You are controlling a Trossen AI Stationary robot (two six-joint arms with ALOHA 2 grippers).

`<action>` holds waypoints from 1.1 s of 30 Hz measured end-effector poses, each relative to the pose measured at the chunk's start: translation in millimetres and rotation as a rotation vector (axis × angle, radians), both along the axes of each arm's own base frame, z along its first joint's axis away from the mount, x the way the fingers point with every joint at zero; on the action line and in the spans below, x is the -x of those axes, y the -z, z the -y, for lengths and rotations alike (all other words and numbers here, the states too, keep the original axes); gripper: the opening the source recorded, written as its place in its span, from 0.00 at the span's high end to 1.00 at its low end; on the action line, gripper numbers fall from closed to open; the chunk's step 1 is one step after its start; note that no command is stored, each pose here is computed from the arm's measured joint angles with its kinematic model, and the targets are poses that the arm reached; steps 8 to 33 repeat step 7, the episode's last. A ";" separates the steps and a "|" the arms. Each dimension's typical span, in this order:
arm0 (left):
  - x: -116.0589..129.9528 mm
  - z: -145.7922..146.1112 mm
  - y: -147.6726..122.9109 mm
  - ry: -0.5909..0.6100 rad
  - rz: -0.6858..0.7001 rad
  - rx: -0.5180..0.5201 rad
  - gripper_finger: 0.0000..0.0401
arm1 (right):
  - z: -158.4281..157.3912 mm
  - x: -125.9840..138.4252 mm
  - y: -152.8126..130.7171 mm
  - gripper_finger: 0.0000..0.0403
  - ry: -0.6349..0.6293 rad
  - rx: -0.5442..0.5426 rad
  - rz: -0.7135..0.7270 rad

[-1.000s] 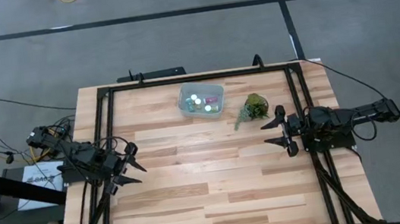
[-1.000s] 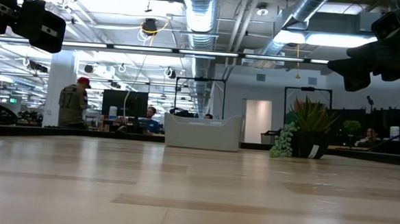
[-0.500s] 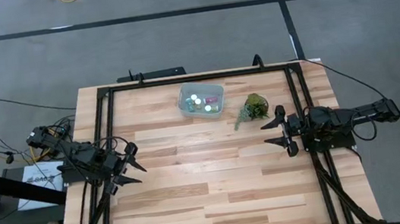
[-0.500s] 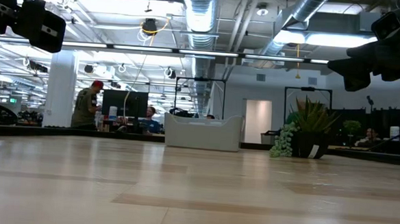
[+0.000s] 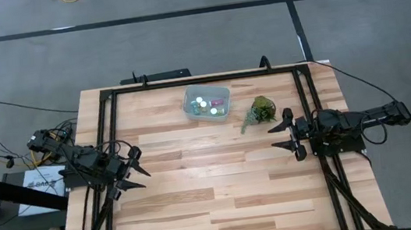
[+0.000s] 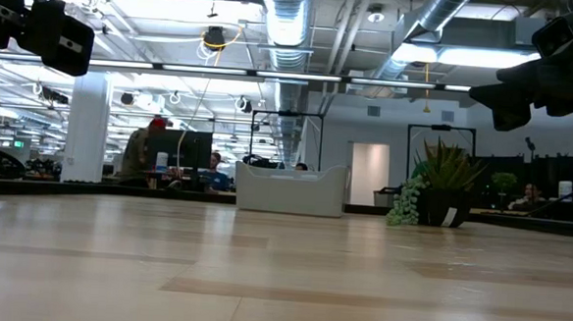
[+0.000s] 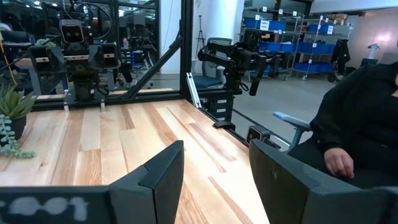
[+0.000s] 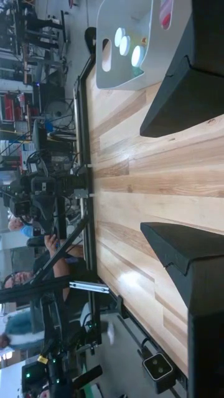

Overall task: Pick and place pill bottles into a basket
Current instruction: Return to Home Position

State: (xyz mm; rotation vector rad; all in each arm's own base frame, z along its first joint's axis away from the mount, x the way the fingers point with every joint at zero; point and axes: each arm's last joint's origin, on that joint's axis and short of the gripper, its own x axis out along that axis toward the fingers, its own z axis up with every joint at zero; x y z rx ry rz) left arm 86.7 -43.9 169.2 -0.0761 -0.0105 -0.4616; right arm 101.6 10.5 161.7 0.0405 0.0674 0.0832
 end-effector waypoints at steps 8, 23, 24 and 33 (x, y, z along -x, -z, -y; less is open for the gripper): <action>0.0 0.0 0.0 0.000 0.002 -0.004 0.57 | 0.0 0.0 0.1 0.43 0.000 0.000 0.000; 0.0 0.0 0.0 0.000 0.002 -0.004 0.57 | 0.0 0.0 0.1 0.43 0.000 0.000 0.000; 0.0 0.0 0.0 0.000 0.002 -0.004 0.57 | 0.0 0.0 0.1 0.43 0.000 0.000 0.000; 0.0 0.0 0.0 0.000 0.002 -0.004 0.57 | 0.0 0.0 0.1 0.43 0.000 0.000 0.000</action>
